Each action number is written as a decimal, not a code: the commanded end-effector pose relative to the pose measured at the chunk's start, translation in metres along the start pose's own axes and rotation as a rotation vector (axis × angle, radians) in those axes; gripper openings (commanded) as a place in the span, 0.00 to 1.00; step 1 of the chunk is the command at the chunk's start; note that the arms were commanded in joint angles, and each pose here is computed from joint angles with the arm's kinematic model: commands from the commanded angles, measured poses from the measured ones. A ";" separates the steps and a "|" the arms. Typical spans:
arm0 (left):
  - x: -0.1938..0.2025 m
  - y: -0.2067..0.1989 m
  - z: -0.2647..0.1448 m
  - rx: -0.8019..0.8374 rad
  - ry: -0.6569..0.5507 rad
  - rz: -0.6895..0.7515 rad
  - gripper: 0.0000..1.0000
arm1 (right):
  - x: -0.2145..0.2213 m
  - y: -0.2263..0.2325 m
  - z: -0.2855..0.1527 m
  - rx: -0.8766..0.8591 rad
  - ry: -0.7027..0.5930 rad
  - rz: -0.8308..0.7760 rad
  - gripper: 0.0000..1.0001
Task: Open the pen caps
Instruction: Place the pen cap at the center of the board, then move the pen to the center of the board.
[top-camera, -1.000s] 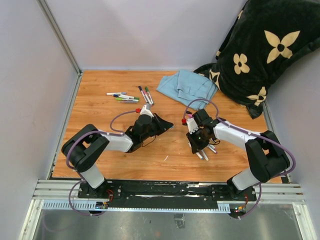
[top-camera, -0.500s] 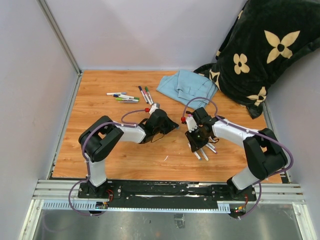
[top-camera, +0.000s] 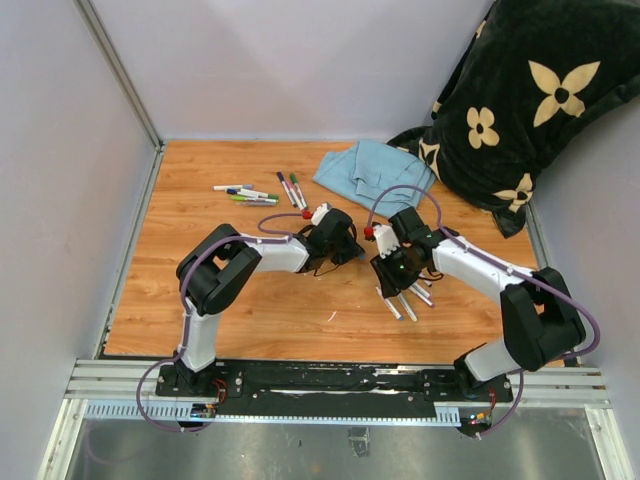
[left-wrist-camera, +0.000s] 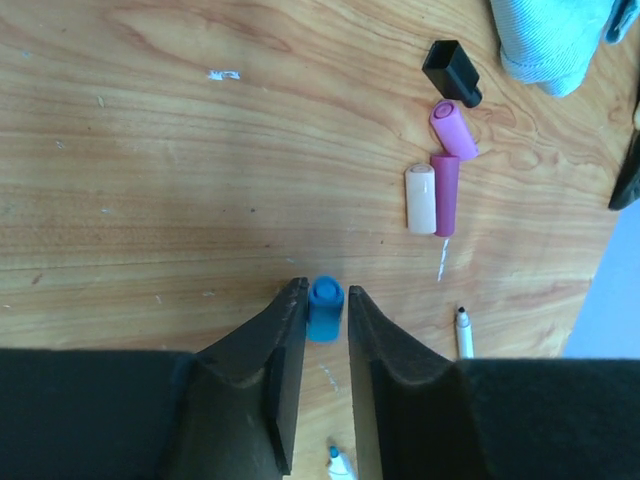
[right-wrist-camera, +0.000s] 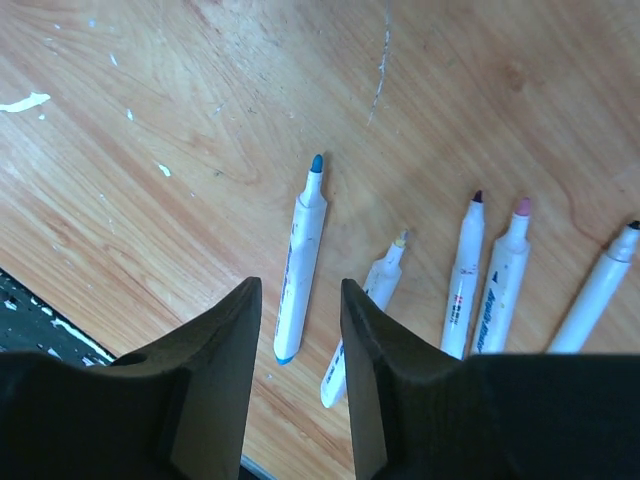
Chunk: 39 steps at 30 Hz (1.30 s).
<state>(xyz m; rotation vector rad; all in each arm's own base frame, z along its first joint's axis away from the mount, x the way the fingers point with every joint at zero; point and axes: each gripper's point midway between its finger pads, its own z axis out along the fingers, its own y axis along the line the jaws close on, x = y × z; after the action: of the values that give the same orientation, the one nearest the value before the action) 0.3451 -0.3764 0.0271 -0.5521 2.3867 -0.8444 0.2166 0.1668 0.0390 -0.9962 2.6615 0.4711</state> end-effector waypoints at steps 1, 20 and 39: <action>0.012 0.015 0.003 -0.068 0.033 0.032 0.30 | -0.018 0.000 -0.026 -0.029 -0.086 -0.045 0.39; -0.041 -0.020 -0.095 0.153 -0.163 0.257 0.37 | -0.032 0.026 -0.116 -0.289 -0.409 -0.279 0.60; -0.104 0.034 -0.199 0.309 -0.436 0.542 0.90 | -0.084 0.044 -0.185 -0.274 -0.686 -0.490 0.63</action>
<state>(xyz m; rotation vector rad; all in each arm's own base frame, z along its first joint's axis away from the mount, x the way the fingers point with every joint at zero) 0.2903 -0.2175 0.1545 -0.0414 1.8997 -0.7762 0.2161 0.1663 0.2109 -1.2125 1.8642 0.8551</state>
